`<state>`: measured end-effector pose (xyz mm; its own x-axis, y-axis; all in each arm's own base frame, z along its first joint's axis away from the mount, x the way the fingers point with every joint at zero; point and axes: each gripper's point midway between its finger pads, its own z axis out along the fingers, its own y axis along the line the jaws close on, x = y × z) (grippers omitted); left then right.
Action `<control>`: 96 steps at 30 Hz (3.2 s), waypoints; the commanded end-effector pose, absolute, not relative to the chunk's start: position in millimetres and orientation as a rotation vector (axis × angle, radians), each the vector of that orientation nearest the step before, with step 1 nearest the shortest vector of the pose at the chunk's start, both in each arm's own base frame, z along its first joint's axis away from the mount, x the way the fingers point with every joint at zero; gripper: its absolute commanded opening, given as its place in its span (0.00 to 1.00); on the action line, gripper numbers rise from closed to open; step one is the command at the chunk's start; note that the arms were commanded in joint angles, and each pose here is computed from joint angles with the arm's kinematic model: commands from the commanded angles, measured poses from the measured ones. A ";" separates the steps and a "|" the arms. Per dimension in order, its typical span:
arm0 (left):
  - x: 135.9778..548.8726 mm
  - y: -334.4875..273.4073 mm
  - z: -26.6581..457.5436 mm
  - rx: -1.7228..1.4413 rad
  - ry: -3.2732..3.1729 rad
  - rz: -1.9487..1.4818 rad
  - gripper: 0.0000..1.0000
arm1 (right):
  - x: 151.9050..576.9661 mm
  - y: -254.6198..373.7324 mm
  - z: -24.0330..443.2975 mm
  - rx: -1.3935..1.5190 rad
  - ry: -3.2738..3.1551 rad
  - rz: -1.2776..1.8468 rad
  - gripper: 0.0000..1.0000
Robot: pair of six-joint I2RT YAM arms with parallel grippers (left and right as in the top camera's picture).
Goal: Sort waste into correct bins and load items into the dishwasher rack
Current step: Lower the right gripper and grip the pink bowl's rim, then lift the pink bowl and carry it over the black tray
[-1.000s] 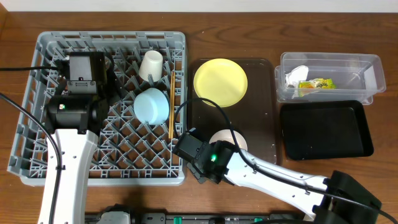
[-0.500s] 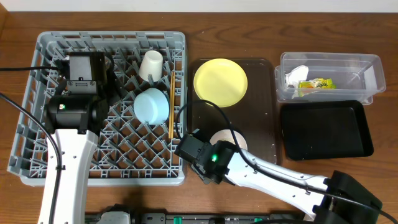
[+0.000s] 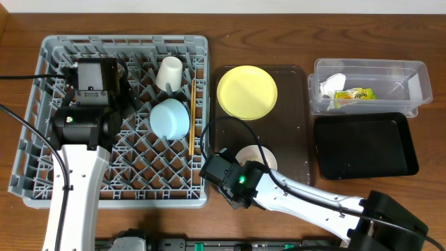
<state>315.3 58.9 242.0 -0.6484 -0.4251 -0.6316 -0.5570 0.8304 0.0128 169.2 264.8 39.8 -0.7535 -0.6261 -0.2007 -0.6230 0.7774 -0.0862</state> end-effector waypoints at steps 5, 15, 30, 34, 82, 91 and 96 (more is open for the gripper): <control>315.4 61.9 247.9 -0.718 2.357 0.282 0.96 | 174.4 258.7 41.8 -0.960 2.746 -0.040 0.31; 315.4 61.9 247.9 -0.718 2.357 0.282 0.96 | 173.5 256.5 40.5 -0.947 2.758 -0.049 0.29; 315.4 61.9 247.9 -0.718 2.357 0.282 0.96 | 171.5 254.1 35.9 -0.957 2.773 -0.071 0.22; 315.4 61.9 247.9 -0.718 2.357 0.282 0.97 | 169.5 250.3 35.4 -0.963 2.784 -0.089 0.23; 315.4 61.9 247.9 -0.718 2.357 0.282 0.96 | 233.2 206.9 110.8 -0.590 2.846 -0.086 0.01; 315.4 61.9 247.9 -0.718 2.357 0.282 0.96 | 245.5 186.3 169.5 -0.413 2.748 0.033 0.01; 315.4 61.9 247.9 -0.718 2.357 0.282 0.96 | 245.2 167.7 188.5 -0.322 2.729 0.093 0.01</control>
<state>315.3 58.9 242.0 -0.6484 -0.4251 -0.6316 -0.5570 0.8304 0.0128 242.1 172.2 173.8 -0.8978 -0.2617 -0.3541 -0.2716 0.9622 -0.0227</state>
